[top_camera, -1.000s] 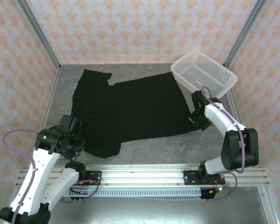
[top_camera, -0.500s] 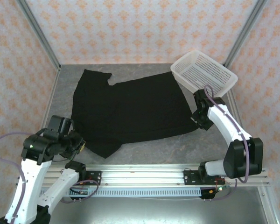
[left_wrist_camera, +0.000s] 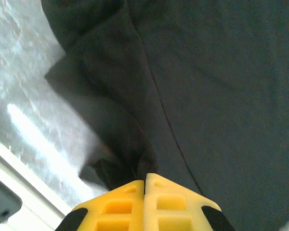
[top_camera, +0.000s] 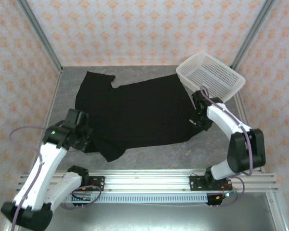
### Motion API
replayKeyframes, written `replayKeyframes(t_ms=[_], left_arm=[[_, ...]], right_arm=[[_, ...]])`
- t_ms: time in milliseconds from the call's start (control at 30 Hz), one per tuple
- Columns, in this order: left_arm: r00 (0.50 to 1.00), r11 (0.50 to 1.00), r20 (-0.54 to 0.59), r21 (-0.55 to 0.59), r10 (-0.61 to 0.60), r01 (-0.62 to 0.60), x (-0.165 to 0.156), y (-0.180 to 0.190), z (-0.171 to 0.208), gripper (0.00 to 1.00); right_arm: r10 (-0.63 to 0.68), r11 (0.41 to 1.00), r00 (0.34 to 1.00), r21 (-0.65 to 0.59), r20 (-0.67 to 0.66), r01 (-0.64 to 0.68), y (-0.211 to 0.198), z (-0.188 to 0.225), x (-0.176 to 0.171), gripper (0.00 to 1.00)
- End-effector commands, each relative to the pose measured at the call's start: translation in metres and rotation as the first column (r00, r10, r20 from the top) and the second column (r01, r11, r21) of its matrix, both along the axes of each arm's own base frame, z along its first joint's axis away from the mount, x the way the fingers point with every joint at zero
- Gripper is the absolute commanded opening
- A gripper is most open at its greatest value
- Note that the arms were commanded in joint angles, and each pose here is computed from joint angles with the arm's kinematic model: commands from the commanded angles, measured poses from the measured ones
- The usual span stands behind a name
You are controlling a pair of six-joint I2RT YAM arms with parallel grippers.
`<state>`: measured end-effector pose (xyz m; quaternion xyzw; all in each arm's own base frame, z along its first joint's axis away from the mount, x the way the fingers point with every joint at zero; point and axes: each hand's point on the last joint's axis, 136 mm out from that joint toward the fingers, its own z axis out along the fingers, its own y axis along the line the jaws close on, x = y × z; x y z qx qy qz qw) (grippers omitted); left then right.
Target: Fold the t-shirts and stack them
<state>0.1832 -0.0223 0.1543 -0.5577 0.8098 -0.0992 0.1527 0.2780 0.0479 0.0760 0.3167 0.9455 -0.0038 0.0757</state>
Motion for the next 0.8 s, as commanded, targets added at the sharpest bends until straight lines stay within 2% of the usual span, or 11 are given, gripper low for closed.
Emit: replayKeyframes(t_ms=[0, 167, 300, 400, 600, 767], left_arm=[[0.992, 0.978, 0.045, 0.168, 0.118, -0.124, 0.047, 0.031, -0.016, 0.00], [0.983, 0.965, -0.137, 0.246, 0.122, -0.085, 0.087, 0.052, -0.067, 0.00], [0.948, 0.963, -0.295, 0.266, 0.118, -0.037, 0.104, 0.062, -0.107, 0.00], [0.930, 0.963, -0.349, 0.268, 0.113, -0.016, 0.118, 0.068, -0.125, 0.00], [0.909, 0.962, -0.413, 0.267, 0.054, 0.064, 0.169, 0.084, -0.149, 0.00], [0.947, 0.960, -0.321, 0.257, -0.023, 0.110, 0.246, 0.098, -0.144, 0.00]], right_arm=[[0.072, 0.997, 0.996, 0.005, 0.048, -0.072, 0.022, -0.003, 0.031, 0.00], [0.090, 0.995, 0.996, -0.042, 0.000, -0.090, 0.031, -0.023, 0.049, 0.00], [0.096, 0.993, 0.993, -0.067, -0.065, -0.100, 0.033, -0.042, 0.057, 0.00], [0.094, 0.991, 0.990, -0.081, -0.102, -0.103, 0.034, -0.053, 0.062, 0.00], [0.091, 0.991, 0.987, -0.089, -0.129, -0.103, 0.043, -0.065, 0.090, 0.00], [0.095, 0.990, 0.987, -0.087, -0.126, -0.106, 0.054, -0.072, 0.131, 0.00]])
